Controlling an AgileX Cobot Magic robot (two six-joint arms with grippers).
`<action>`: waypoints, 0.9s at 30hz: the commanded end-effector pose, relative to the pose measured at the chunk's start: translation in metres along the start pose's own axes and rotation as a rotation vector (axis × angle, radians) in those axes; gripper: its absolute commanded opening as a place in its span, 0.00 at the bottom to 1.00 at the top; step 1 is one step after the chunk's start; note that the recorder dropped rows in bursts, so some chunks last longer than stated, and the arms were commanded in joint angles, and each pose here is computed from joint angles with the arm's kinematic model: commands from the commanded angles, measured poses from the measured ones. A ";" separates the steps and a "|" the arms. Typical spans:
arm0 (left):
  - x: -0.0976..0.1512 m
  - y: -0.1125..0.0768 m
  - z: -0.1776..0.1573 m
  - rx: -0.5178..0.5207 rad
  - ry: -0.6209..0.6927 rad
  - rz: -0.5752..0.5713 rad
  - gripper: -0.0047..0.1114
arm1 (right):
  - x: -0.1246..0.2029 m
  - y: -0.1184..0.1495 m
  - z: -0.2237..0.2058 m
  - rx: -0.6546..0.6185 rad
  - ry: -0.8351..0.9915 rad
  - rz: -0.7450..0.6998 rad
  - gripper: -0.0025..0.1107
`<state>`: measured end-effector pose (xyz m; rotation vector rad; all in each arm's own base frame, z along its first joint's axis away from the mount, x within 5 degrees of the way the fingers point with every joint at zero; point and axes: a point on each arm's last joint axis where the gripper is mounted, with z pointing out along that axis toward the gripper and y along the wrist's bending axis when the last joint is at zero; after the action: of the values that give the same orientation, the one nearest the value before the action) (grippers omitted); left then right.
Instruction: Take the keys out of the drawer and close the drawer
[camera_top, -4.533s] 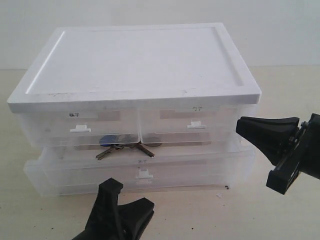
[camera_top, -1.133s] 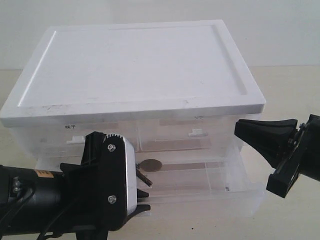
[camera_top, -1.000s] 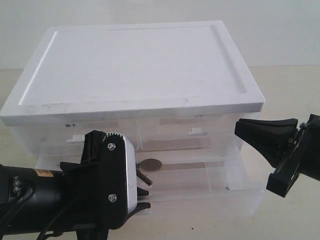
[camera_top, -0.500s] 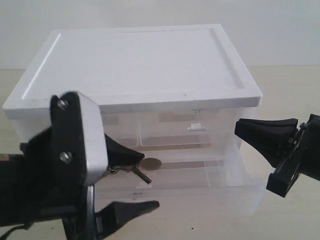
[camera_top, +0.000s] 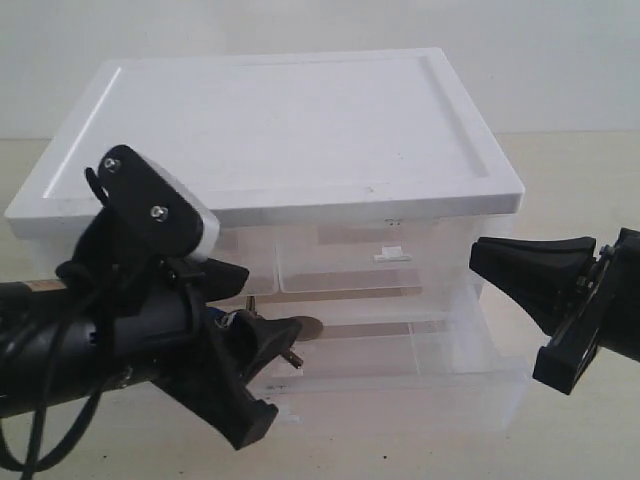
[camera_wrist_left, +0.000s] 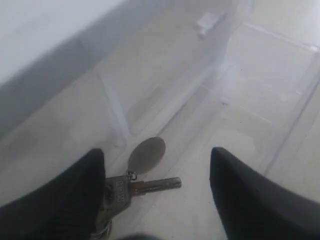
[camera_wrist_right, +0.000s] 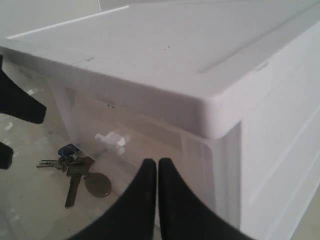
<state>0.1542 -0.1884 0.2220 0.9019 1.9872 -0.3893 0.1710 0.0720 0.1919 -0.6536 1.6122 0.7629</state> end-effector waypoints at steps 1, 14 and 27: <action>0.002 0.004 0.016 -0.064 0.037 -0.052 0.54 | -0.002 -0.001 0.000 0.005 -0.016 -0.001 0.02; 0.018 0.008 0.050 -0.183 0.137 -0.169 0.54 | -0.003 0.000 0.000 -0.005 -0.022 -0.003 0.02; -0.011 0.019 0.012 -0.237 -0.033 -0.432 0.51 | -0.003 0.000 0.000 -0.003 -0.023 -0.002 0.02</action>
<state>0.1789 -0.1951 0.2108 0.4201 2.1673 -0.3769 0.1711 0.0721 0.1927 -0.6491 1.6042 0.7674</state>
